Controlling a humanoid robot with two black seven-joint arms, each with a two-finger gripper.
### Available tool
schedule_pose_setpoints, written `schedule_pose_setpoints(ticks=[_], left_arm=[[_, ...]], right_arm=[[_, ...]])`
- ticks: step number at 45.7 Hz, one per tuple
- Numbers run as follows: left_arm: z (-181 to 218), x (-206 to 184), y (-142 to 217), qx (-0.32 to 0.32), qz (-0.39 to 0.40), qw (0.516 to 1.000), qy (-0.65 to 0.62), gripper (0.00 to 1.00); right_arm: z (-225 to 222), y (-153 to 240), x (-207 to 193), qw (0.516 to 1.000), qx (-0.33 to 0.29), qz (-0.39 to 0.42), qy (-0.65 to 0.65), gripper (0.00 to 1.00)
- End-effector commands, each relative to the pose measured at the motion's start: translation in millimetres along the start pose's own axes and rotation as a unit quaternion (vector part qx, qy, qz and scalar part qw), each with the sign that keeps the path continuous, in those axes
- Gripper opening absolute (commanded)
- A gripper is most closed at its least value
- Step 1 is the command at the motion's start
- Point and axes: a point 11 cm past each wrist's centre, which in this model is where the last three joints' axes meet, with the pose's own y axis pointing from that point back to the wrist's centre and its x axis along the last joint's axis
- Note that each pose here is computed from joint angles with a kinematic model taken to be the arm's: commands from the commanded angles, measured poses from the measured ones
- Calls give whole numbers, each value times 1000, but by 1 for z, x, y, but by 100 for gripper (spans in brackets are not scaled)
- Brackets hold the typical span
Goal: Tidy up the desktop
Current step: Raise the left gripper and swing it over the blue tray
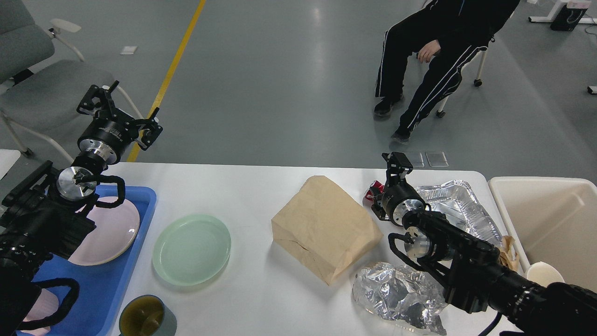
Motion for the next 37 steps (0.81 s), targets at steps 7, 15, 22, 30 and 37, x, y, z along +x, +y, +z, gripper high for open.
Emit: schedule_pose_setpoints(ticks=[7,15,22,30,37], left_arm=[[-4,-2,9,235,-3,940,-248,96],[27,19,34,448,89,760,-462,96],[67,23,57,563,143,597,-554,96],[66,-13,57,632,71,498,-589,96],[89,-39,67,674,70,402,-616,96]], right_arm=[[0,0,0,1000,0,0,0,100],[0,0,0,1000,0,0,0,100],[0,0,0,1000,0,0,0,100],[0,0,0,1000,0,0,-1,100],[0,0,0,1000,0,0,-1,100]])
